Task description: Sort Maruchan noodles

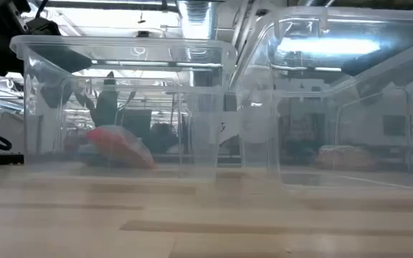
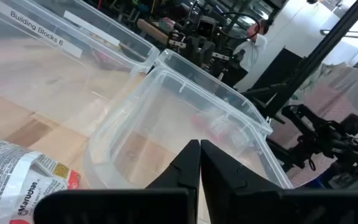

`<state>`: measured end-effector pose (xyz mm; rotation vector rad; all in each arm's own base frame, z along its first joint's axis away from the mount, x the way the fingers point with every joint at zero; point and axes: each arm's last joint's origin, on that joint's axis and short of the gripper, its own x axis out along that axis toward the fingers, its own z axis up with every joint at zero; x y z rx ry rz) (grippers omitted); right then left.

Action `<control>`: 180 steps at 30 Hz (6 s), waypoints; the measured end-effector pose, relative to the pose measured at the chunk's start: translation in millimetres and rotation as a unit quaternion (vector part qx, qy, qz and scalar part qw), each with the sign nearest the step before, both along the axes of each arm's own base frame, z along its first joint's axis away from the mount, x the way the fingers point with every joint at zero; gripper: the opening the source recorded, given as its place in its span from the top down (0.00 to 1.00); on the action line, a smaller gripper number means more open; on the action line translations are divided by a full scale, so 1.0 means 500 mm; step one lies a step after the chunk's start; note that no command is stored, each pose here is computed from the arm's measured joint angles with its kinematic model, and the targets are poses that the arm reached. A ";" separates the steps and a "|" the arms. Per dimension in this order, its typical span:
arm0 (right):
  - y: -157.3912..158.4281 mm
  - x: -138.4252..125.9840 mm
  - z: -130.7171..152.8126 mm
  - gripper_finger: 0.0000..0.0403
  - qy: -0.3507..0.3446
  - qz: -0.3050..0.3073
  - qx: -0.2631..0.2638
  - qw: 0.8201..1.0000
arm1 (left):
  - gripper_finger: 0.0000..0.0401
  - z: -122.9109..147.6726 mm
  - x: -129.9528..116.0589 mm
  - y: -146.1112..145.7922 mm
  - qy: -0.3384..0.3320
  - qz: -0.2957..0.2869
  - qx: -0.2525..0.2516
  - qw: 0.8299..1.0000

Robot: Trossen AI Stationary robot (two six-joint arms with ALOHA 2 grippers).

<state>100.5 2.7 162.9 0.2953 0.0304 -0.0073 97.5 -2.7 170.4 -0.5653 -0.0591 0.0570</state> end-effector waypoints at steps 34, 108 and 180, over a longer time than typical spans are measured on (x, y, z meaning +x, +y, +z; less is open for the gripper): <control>0.000 0.000 0.000 0.88 0.000 0.000 0.000 1.000 | 1.00 0.000 0.000 0.000 0.000 0.000 0.000 1.000; -0.182 0.035 0.199 0.94 0.230 -0.415 0.282 0.834 | 1.00 0.000 0.000 0.000 0.000 0.000 0.000 1.000; -0.259 0.469 0.292 0.97 0.290 -0.271 0.171 0.902 | 1.00 0.000 0.000 0.000 0.000 0.000 0.000 1.000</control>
